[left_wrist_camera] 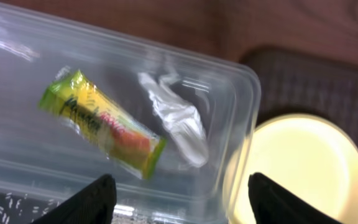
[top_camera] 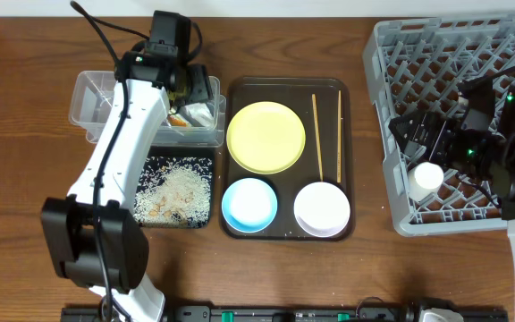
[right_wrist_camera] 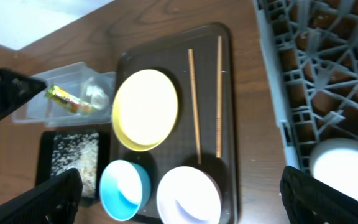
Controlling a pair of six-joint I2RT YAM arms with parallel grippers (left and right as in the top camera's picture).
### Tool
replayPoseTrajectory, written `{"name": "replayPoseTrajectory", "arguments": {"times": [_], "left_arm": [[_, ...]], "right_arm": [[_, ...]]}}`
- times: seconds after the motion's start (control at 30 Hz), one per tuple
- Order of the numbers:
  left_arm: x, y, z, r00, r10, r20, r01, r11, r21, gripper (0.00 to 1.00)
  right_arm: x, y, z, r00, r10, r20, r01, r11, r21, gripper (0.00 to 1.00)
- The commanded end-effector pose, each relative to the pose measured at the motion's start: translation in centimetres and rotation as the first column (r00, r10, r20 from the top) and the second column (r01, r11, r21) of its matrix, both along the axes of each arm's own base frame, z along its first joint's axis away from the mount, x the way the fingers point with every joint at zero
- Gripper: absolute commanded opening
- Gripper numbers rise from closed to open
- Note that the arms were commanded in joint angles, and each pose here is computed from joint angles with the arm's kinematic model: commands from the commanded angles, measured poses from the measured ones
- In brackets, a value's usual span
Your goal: Sort waste into correct bins and load items into the dishwasher rack
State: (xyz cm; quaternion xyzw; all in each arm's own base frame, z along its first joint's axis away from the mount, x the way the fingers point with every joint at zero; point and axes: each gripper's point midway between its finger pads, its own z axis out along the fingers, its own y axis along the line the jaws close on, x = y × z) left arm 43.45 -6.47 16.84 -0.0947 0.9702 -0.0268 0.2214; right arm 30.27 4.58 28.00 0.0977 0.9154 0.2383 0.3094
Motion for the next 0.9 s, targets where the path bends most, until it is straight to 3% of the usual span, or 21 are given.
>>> {"name": "replayPoseTrajectory", "arguments": {"times": [0.0, 0.13, 0.27, 0.5, 0.87], "left_arm": [[-1.2, -1.3, 5.3, 0.993, -0.058, 0.1, 0.061, 0.998, -0.025, 0.71], [-4.5, -2.1, 10.1, 0.979, -0.093, 0.179, 0.101, 0.994, -0.035, 0.72], [-8.8, -2.6, 14.9, 0.953, -0.127, 0.274, 0.146, 0.988, -0.048, 0.81], [-15.3, -2.7, 20.1, 0.899, -0.17, 0.404, 0.214, 0.975, -0.066, 0.85], [-19.8, 0.1, 23.0, 0.857, -0.125, 0.5, 0.167, 0.985, -0.039, 0.9]], "right_arm": [[0.2, -1.5, 0.1, 0.998, -0.062, 0.014, 0.063, 0.995, -0.081, 0.99], [0.4, -3.4, -0.3, 0.99, -0.137, 0.014, 0.137, 0.976, -0.17, 0.99], [0.4, -3.5, -0.3, 0.99, -0.138, 0.015, 0.139, 0.976, -0.171, 0.99], [0.4, -3.5, -0.3, 0.99, -0.138, 0.013, 0.138, 0.976, -0.171, 0.99], [0.4, -3.5, -0.3, 0.99, -0.138, 0.013, 0.138, 0.976, -0.171, 0.99]]}}
